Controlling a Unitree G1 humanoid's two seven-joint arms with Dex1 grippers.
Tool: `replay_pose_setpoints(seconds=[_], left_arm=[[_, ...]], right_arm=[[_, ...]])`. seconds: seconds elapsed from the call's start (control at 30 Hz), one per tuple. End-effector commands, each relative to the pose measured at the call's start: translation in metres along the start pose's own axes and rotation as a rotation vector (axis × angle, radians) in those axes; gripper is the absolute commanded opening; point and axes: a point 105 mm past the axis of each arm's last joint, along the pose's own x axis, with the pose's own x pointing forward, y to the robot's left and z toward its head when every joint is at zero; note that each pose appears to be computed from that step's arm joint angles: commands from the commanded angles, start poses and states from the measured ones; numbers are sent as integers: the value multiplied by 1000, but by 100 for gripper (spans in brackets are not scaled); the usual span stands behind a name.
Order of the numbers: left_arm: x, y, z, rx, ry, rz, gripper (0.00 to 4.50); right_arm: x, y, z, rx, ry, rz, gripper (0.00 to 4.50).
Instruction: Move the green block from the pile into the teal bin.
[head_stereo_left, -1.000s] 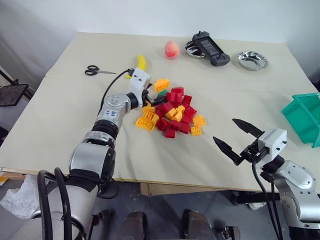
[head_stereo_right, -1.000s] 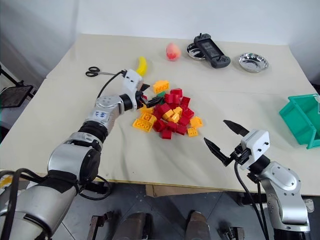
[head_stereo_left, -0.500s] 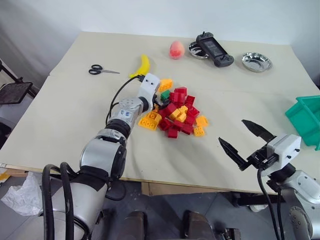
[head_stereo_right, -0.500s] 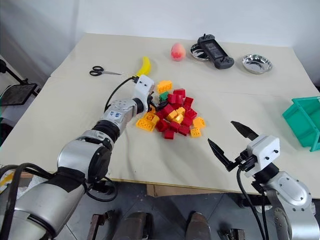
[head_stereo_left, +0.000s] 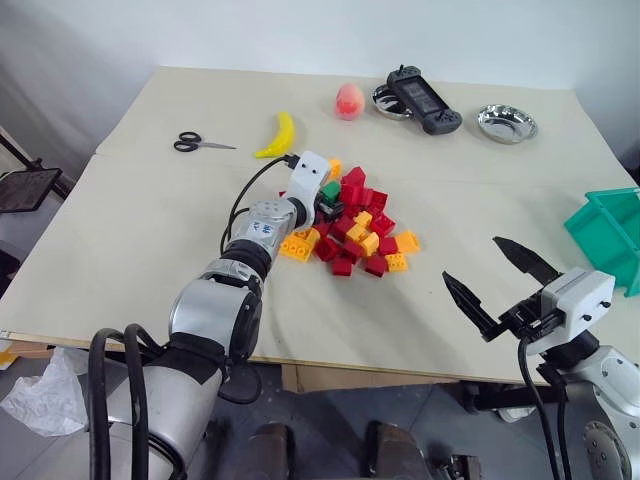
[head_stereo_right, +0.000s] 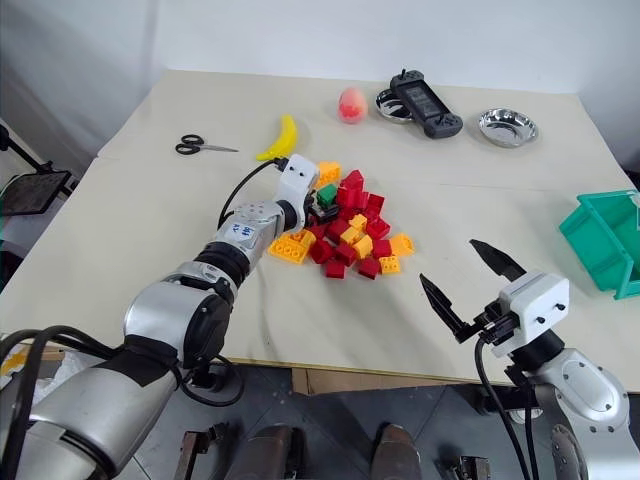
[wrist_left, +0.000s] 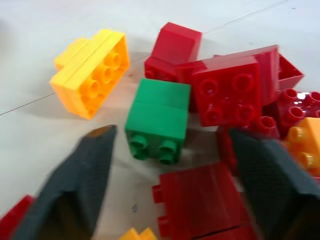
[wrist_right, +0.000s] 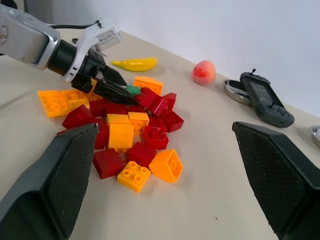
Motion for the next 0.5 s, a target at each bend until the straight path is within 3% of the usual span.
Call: replay_pose_setpoints(seconds=[0.03,0.13,0.17,0.47,0.5], left_arm=[[-4,7,-26,-1,93,16,243],[-6,12,-28,9,99,24,156],[-7,13,-28,14,102,27,146],[-13,23,-14,-18,30,-6,146],[-14,22,-6,-36,-13,-26,181]], right_arm=[[-3,-2,15,-38,-45,-34,450],[-4,-3,15,-39,-47,-41,450],[-4,-3,14,-38,-48,-42,450],[-2,-2,9,-25,-68,-34,450],[-1,-1,8,-23,-71,-34,450]])
